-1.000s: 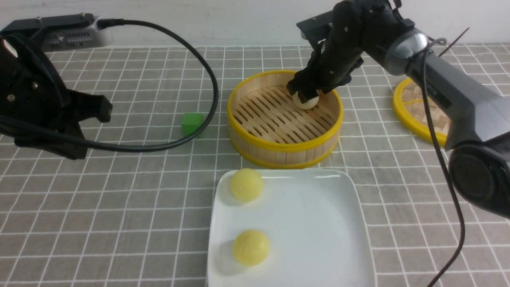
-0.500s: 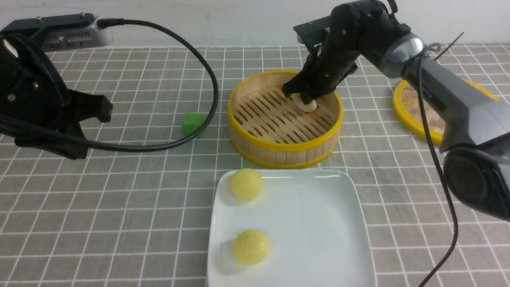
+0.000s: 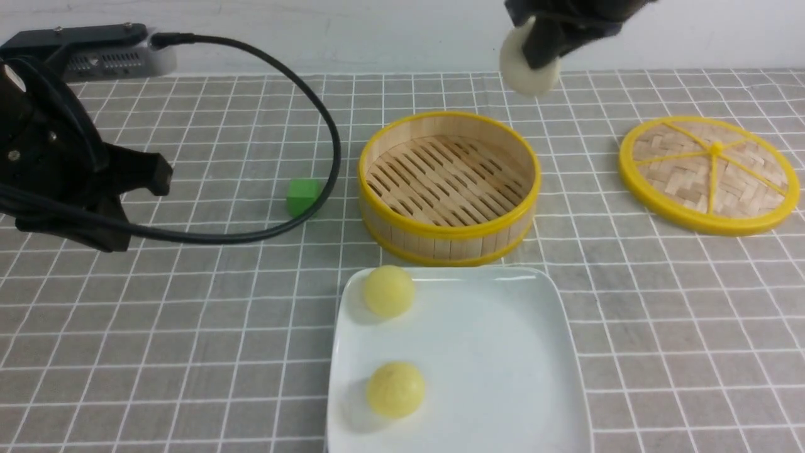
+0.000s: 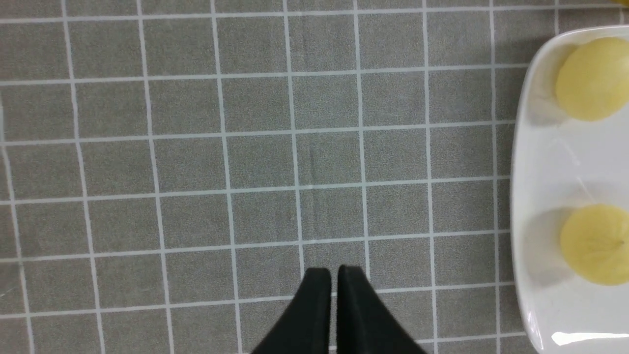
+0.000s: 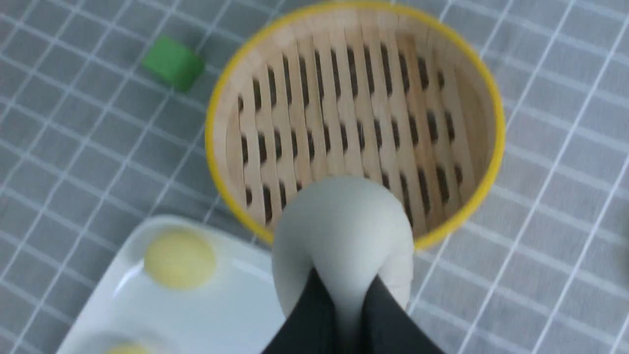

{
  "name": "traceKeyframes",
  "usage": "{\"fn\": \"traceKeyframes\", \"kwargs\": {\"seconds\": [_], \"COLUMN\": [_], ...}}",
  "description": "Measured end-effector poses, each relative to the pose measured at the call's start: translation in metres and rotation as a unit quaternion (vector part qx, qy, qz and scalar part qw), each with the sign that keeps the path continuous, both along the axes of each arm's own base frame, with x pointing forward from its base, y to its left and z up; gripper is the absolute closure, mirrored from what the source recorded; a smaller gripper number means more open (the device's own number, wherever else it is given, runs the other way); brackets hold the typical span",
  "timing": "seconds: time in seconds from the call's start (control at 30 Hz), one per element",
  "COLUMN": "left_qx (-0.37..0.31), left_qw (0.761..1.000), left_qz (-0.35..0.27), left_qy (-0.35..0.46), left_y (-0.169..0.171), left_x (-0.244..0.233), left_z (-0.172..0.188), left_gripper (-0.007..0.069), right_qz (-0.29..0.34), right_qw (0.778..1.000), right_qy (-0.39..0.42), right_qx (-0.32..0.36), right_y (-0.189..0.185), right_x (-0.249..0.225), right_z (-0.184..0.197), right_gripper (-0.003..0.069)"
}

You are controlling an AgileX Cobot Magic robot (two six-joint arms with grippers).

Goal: Put the steamed buns into the plate on the grey tablecloth.

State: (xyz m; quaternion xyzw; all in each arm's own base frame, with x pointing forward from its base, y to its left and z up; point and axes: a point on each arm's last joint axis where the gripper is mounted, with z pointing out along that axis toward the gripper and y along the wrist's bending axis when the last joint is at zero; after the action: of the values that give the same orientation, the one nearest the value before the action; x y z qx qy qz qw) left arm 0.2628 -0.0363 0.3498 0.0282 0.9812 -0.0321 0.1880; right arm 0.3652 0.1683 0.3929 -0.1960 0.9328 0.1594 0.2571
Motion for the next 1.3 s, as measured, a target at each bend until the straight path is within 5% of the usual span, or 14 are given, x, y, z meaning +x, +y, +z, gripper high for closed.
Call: {"fn": "traceKeyframes", "kwargs": {"seconds": [0.2,0.6,0.73,0.87,1.0,1.07,1.13,1.3], "left_qx": [0.002,0.000,0.006,0.007,0.007,0.008,0.011,0.011], "left_qw": [1.000,1.000,1.000,1.000,1.000,1.000,1.000,1.000], "left_qz": [0.000,0.000,0.000,0.001,0.001,0.001,0.001,0.001], "left_qy": [-0.002,-0.015,-0.016,-0.020,-0.020,-0.020,-0.020,-0.020], "left_y": [0.000,0.000,0.001,0.001,0.001,0.001,0.002,0.002], "left_x": [0.000,0.002,0.003,0.003,0.003,0.003,0.003,0.003], "left_z": [0.000,0.001,0.001,0.001,0.001,0.001,0.001,0.001], "left_gripper": [0.0575,0.0571,0.0566,0.0562,0.0559,0.0557,0.0557,0.0553], "right_qz": [0.012,0.071,0.064,0.063,0.068,0.068,0.067,0.040], "right_qw": [0.992,0.989,0.988,0.987,0.986,0.986,0.988,0.996], "right_qy": [0.127,0.133,0.138,0.145,0.153,0.153,0.141,0.080], "right_qx": [0.004,0.000,0.001,-0.002,-0.004,-0.001,0.000,-0.023], "right_y": [-0.013,0.042,0.050,0.050,0.045,0.038,0.025,-0.033], "right_x": [-0.065,-0.078,-0.071,-0.070,-0.074,-0.076,-0.081,-0.121], "right_z": [-0.052,-0.137,-0.154,-0.159,-0.152,-0.140,-0.118,-0.051], "right_gripper": [0.0634,0.0582,0.0437,0.0215,0.0100,0.0121,0.0223,0.0631]}}
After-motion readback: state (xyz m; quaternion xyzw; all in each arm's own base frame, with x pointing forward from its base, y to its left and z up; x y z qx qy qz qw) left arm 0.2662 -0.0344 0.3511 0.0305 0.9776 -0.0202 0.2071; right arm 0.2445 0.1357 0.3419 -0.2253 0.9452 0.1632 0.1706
